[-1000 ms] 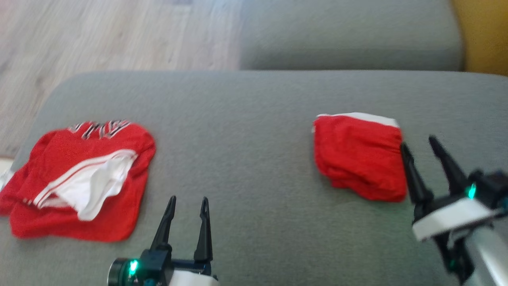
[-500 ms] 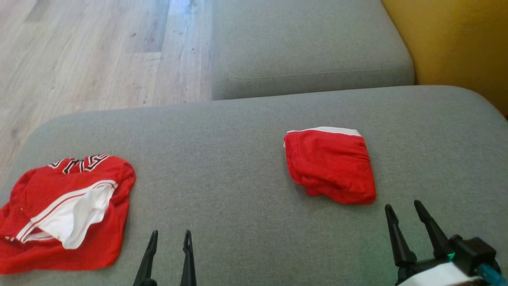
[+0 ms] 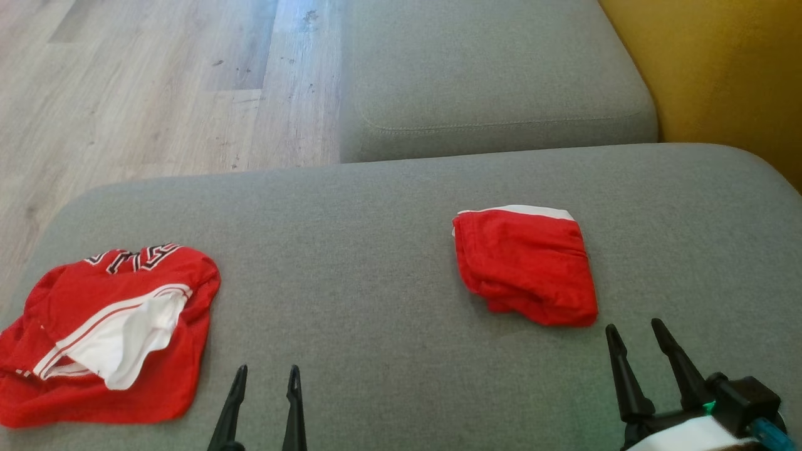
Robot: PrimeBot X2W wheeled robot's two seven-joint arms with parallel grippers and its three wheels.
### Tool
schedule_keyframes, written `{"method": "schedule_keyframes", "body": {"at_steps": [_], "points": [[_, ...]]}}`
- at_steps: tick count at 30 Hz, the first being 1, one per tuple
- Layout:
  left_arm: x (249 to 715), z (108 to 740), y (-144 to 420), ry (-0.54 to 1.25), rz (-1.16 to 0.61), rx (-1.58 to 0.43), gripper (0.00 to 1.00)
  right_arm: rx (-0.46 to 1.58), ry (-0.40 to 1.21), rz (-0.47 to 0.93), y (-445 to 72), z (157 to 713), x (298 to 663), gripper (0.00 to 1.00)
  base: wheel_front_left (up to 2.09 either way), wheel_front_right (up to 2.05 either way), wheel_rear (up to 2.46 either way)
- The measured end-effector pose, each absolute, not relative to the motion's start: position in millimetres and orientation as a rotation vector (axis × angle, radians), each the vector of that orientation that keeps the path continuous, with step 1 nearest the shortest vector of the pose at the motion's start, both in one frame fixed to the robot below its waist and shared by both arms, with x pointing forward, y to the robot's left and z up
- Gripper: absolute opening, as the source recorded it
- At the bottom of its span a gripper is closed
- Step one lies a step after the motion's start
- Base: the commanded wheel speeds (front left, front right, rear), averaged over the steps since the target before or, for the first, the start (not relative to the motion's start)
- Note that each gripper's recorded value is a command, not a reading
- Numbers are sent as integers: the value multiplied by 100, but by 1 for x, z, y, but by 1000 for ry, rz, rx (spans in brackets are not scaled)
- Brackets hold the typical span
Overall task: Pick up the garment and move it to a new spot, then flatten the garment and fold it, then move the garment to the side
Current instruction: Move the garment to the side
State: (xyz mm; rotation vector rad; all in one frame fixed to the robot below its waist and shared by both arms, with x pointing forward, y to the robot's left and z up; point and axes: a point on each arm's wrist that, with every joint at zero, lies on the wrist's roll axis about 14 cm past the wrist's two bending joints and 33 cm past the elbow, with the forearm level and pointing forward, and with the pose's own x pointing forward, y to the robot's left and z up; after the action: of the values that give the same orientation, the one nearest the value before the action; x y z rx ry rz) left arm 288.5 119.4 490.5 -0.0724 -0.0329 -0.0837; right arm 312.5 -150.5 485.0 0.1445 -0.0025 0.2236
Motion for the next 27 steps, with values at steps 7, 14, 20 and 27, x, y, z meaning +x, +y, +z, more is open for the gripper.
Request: {"method": "schedule_keyframes", "body": {"at_steps": [7, 14, 20, 27], "points": [[289, 489, 121, -29, -80, -76, 100, 150, 3, 226, -148, 483, 312, 100, 0, 0, 0], [290, 488, 120, -24, -86, -73, 100, 153, 29, 223, -149, 475, 307, 100, 0, 0, 0], [290, 486, 120, -16, -85, -76, 100, 149, 38, 227, -147, 473, 308, 100, 0, 0, 0], [291, 481, 121, 2, -80, -76, 100, 150, 56, 231, -146, 468, 310, 100, 0, 0, 0]]}}
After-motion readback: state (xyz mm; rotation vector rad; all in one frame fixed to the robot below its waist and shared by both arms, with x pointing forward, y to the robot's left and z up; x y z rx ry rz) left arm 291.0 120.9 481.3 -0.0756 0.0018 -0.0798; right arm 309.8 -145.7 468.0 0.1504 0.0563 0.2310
